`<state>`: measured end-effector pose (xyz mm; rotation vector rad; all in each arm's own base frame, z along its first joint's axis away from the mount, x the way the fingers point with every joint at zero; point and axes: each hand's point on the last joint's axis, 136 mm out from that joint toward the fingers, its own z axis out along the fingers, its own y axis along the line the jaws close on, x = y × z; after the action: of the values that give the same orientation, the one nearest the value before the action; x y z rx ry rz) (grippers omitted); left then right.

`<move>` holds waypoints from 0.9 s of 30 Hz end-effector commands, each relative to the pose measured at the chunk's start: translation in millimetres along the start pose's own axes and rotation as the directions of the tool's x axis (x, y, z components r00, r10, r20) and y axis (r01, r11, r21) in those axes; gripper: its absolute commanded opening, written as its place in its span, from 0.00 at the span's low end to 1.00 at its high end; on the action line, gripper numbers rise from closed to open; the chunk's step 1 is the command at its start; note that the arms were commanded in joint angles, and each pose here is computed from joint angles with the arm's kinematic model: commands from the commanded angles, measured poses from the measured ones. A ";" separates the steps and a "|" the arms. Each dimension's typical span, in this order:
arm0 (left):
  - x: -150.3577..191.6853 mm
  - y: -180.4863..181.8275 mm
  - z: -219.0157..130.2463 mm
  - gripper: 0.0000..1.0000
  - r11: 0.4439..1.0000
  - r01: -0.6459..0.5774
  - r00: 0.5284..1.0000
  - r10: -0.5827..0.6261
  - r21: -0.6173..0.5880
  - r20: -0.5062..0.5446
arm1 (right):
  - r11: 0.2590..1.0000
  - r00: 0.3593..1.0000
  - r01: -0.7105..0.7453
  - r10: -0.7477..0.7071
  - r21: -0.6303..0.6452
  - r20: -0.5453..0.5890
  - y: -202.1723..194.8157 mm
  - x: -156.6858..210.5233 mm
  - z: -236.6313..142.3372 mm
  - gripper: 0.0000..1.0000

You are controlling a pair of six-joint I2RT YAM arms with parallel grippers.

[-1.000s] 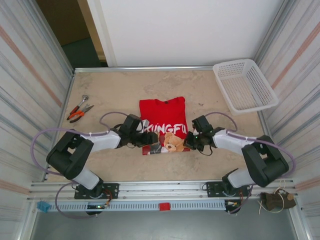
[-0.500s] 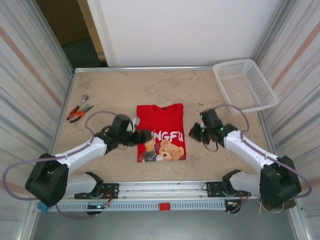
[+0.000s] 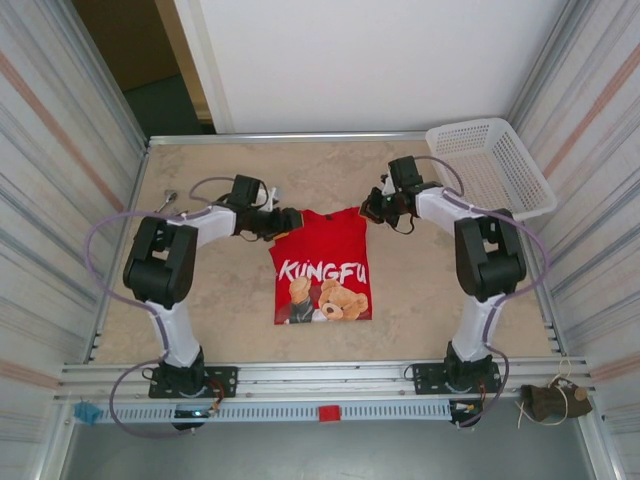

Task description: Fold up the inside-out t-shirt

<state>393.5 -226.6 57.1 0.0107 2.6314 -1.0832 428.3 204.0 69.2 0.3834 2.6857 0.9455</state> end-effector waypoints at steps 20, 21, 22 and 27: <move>-53.7 1.7 -84.2 0.69 0.990 -0.043 0.987 0.063 -0.134 0.149 | 0.999 0.996 0.040 -0.039 -0.016 0.084 2.6 -41.6 -53.3 0.42; -52.6 8.9 -83.8 0.70 0.990 -0.029 0.989 0.049 -0.136 0.139 | 0.999 0.997 0.031 -0.030 -0.010 0.071 -3.9 -38.7 -51.2 0.48; -50.4 16.4 -81.8 0.70 0.990 -0.017 0.992 0.035 -0.139 0.124 | 1.000 0.998 0.020 -0.020 -0.005 0.058 -10.5 -36.0 -48.1 0.54; -40.5 38.2 -62.1 0.72 0.990 -0.019 0.999 0.026 -0.140 0.047 | 1.000 1.000 0.002 -0.002 0.014 0.021 -28.6 -25.9 -31.6 0.60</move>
<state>434.1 -149.4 108.2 -0.0652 2.5520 -0.8784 453.6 157.2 109.6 0.3814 2.5767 0.9507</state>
